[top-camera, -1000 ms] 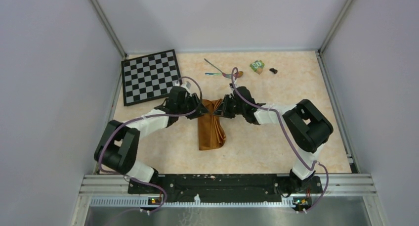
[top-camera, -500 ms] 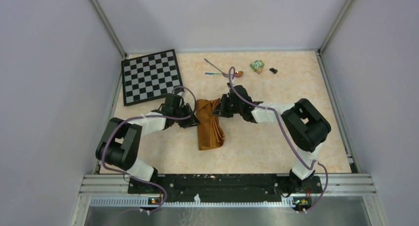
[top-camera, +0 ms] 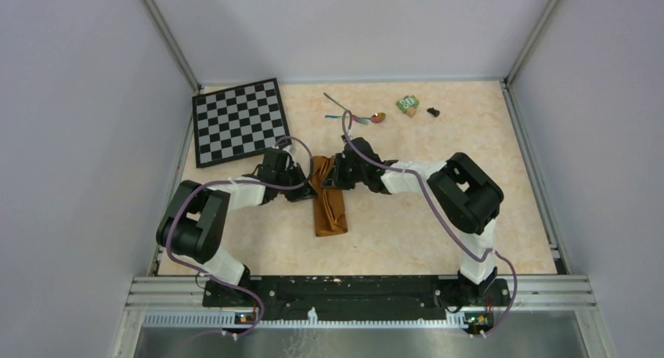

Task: Fold the napkin into a case and place the utensils inside
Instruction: Fold the 2/3-rectangle-folded napkin at the center of the board.

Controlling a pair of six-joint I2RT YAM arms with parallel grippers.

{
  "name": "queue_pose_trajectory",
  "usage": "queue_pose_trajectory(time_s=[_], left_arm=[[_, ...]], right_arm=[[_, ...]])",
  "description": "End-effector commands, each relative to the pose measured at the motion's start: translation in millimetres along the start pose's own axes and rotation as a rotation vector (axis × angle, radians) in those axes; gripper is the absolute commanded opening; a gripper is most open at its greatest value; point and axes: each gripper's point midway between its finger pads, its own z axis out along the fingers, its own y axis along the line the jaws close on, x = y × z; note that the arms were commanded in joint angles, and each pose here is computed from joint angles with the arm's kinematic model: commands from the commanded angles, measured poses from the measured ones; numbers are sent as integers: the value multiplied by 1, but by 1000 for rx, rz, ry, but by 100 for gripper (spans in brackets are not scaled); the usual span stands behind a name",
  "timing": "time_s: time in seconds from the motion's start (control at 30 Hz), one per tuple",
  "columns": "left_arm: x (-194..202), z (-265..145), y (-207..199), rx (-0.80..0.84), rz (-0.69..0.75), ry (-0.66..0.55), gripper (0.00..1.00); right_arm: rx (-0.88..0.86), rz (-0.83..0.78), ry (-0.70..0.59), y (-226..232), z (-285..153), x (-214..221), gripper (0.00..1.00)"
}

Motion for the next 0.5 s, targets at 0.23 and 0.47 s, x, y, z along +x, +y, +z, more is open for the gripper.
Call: queue_pose_trajectory(time_s=[0.23,0.47], left_arm=[[7,6,14,-28,27,5,9],[11,4,15,-16,22,0,8]], right_arm=[[-30,27,-36,26,21,-5,0],[-47,81,-42,27,25,-1,0]])
